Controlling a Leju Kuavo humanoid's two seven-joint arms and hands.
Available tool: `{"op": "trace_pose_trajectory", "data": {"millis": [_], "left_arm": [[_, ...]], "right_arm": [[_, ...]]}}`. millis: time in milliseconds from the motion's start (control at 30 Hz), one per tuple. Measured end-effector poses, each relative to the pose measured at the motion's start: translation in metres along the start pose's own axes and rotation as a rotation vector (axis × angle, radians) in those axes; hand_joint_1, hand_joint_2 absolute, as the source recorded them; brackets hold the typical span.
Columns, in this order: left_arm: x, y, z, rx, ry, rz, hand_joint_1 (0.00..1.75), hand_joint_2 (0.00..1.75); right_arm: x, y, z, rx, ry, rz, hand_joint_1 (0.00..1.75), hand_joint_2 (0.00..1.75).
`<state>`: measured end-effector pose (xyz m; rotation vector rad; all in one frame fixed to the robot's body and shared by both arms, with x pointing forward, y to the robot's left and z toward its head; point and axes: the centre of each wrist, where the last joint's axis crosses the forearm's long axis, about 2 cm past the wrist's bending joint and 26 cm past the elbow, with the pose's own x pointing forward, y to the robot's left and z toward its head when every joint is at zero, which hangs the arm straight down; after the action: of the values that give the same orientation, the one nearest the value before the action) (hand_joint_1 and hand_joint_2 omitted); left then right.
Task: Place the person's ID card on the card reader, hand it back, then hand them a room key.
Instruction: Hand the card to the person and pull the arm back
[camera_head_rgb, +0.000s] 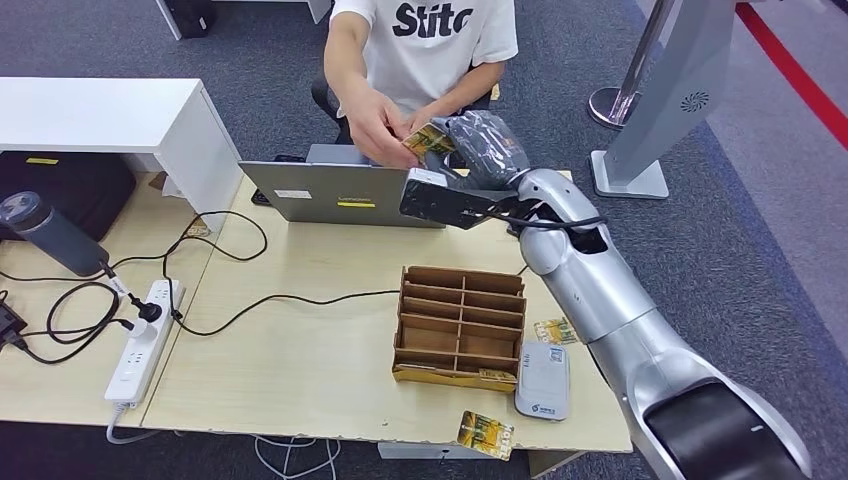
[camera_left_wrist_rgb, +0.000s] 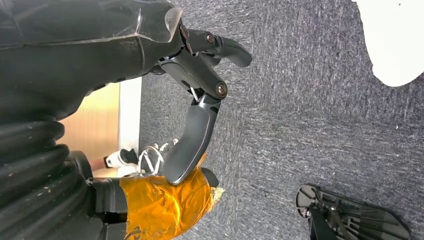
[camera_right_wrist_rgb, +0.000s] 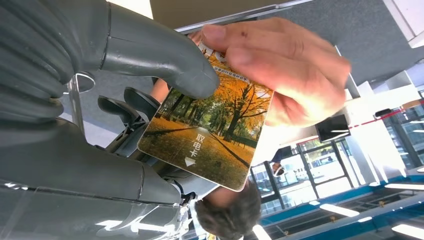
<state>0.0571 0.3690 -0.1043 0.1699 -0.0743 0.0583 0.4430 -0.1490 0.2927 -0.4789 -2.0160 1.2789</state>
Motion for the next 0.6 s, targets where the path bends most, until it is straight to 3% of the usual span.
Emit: {"op": "trace_pose_trajectory", "data": {"millis": [367,600], "left_arm": [[0.000,0.000,0.000,0.001,0.000,-0.004,0.00,1.75],[0.004,-0.001,0.000,0.003,-0.019,-0.066,0.00,1.75]], "right_arm": [[-0.001,0.002,-0.003,0.010,0.015,-0.001,1.75,1.75],[-0.013,-0.003,-0.016,0.039,0.175,0.010,1.75,1.75]]}}
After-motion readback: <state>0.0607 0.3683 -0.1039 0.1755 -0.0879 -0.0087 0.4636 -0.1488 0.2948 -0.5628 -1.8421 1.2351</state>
